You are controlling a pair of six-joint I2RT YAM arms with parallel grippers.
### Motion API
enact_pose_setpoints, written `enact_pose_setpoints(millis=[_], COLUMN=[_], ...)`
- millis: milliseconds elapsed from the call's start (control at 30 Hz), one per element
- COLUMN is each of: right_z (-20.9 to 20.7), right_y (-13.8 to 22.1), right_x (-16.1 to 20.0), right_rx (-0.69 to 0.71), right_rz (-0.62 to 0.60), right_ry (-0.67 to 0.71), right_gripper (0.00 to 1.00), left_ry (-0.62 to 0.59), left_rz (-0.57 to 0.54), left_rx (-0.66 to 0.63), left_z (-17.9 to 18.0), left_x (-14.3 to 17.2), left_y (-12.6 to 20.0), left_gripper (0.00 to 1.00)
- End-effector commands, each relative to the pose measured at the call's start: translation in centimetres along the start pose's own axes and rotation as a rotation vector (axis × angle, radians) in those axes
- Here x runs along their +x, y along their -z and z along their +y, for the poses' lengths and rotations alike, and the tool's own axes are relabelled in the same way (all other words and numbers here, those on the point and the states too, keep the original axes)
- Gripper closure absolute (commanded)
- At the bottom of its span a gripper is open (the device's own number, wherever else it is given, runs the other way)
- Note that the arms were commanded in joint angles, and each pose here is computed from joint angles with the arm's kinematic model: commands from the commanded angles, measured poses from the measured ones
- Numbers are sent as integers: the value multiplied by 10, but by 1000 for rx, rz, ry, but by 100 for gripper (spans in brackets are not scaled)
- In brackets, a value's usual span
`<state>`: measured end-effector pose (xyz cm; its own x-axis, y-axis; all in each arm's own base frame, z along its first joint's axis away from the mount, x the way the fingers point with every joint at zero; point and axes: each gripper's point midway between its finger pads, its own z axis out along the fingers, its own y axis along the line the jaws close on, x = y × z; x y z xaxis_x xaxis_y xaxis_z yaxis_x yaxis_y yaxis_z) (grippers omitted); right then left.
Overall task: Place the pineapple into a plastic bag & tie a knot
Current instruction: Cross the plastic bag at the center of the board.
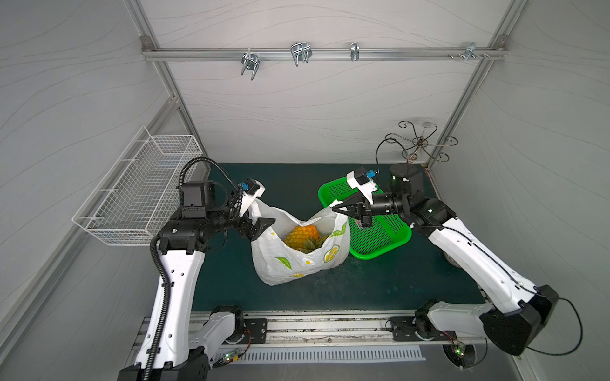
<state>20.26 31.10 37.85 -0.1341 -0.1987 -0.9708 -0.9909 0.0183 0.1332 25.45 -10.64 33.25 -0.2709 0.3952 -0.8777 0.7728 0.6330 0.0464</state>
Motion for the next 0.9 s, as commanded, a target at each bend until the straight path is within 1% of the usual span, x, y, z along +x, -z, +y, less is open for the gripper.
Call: enact_pose_setpoints(millis=[0, 100, 200, 267, 300, 367, 467, 533, 600, 700, 733, 800, 867], right_z=[5, -1, -7, -13, -15, -19, -17, -5, 9, 33, 42, 56, 47], right_y=[4, 2, 0, -2, -3, -4, -7, -7, -6, -1, 1, 3, 2], right_x=[-16, -20, -24, -26, -27, -33, -51, -67, -78, -88, -89, -95, -98], right_rx=[-20, -8, 9, 37, 50, 81, 131, 138, 125, 86, 54, 14, 58], right_rz=[-46, -46, -47, -41, -37, -39, -57, -79, -105, -144, -159, -198, -226], right_ry=[49, 50, 39, 33, 33, 35, 69, 111, 137, 160, 168, 188, 187], right_gripper=[100, 100, 100, 100, 100, 100, 100, 100, 100, 100, 100, 100, 100], left_ry=[-88, -44, -14, 0, 1, 25, 51, 90, 166, 297, 312, 281, 232], left_rz=[-178, -235, -264, -291, -316, -358, -462, -521, -563, -604, -605, -575, -522], left_rx=[71, 150, 201, 226, 233, 212, 81, -23, -66, -73, -47, 12, 47], left_z=[-5, -12, -20, -24, -25, -22, -6, 2, 4, -1, -10, -31, -44], left_x=[-35, -41, -42, -43, -47, -54, -75, -86, -95, -107, -110, -111, -103], left_y=[11, 18, 21, 21, 22, 24, 35, 49, 61, 74, 77, 76, 66], left_gripper=[19, 54, 75, 96, 100, 100, 100, 100, 100, 100, 100, 100, 100])
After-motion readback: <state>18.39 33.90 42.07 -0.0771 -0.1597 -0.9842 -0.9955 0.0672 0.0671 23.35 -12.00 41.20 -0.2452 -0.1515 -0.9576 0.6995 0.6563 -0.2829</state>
